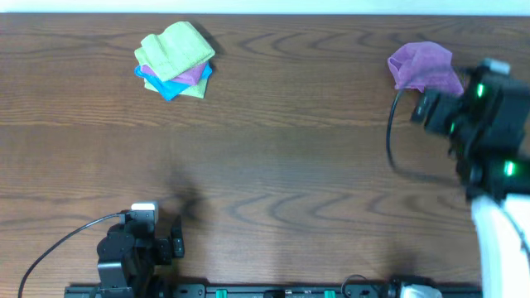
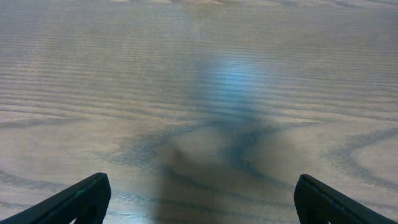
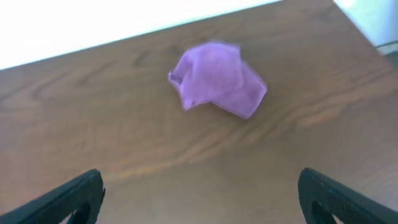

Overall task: Fold the cloth
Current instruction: 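Reach the right gripper to the crumpled purple cloth and grasp it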

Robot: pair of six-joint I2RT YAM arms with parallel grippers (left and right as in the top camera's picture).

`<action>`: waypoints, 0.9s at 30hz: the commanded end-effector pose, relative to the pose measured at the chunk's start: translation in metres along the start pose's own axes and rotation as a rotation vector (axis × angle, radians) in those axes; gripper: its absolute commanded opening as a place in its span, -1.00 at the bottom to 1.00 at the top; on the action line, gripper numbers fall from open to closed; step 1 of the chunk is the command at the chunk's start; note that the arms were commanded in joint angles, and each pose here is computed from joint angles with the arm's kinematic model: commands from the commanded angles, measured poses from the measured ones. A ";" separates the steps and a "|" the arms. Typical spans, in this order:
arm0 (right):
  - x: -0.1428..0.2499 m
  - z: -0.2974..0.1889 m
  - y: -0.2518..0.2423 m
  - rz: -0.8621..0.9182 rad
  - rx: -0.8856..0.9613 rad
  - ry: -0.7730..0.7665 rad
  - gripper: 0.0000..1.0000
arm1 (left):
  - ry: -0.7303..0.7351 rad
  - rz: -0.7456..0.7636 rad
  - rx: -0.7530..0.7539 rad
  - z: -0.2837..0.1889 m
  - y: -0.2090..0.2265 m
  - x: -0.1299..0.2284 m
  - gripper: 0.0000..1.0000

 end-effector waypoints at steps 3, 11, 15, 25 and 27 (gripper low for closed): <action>-0.049 0.037 -0.012 0.048 0.101 -0.011 0.98 | 0.058 0.022 -0.016 0.004 0.002 0.015 0.91; -0.065 0.118 -0.034 0.120 0.152 0.059 0.98 | 0.058 0.022 -0.016 0.004 0.002 0.015 0.91; -0.057 0.160 -0.043 0.158 0.131 0.082 0.99 | 0.058 0.022 -0.016 0.004 0.002 0.015 0.91; -0.018 0.236 -0.055 0.154 0.144 0.161 0.98 | 0.058 0.022 -0.016 0.004 0.002 0.015 0.91; -0.007 0.248 -0.055 0.158 0.144 0.187 0.99 | 0.058 0.022 -0.016 0.004 0.002 0.015 0.91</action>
Point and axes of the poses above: each gripper's point midway between its finger pads, its own z axis out along the fingers, its own y axis along the line the jaws close on, x = y × z, the point moved 3 cm from there along -z, back along the fingers, and after that the axes turned 1 degree about z, right-handed, at the moved point
